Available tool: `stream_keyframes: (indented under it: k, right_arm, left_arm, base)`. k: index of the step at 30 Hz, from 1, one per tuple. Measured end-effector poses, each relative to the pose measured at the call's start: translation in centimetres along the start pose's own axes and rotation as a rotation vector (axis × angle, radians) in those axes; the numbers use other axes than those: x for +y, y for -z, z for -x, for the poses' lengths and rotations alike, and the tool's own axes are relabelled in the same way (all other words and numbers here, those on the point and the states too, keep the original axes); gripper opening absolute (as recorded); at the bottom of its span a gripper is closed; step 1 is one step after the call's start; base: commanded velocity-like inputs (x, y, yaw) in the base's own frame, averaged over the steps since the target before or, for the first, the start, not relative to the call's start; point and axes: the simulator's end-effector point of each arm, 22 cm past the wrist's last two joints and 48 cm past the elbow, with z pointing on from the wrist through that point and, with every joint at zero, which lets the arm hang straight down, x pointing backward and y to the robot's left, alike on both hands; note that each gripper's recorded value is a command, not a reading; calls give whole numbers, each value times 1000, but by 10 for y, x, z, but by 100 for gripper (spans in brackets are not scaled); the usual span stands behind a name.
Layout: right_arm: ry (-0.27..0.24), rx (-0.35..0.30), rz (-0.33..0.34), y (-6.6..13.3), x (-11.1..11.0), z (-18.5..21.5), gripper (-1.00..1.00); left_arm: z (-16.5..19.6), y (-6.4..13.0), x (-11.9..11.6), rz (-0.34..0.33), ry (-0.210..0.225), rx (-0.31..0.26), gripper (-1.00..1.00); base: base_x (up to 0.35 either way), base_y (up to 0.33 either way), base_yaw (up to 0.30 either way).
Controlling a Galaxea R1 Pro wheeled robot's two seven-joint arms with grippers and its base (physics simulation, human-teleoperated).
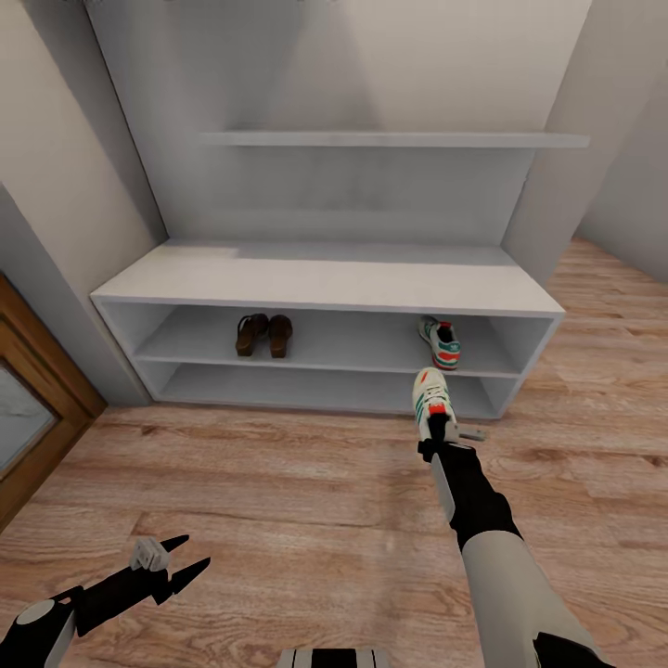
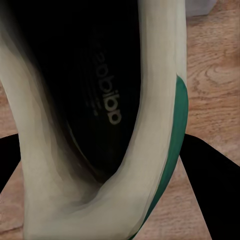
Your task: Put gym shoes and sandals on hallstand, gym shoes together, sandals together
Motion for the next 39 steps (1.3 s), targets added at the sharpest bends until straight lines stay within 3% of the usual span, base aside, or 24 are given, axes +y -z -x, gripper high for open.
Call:
stream_keyframes:
  k: [13, 39]
  right_arm:
    - [-3, -10, 3, 5, 0, 6, -100]
    - [-3, -11, 3, 5, 0, 6, -100]
  left_arm:
    - [6, 1, -1, 0, -8, -10, 100]
    - [6, 1, -1, -1, -8, -10, 100]
  base:
    - [13, 0, 0]
    - [162, 0, 0]
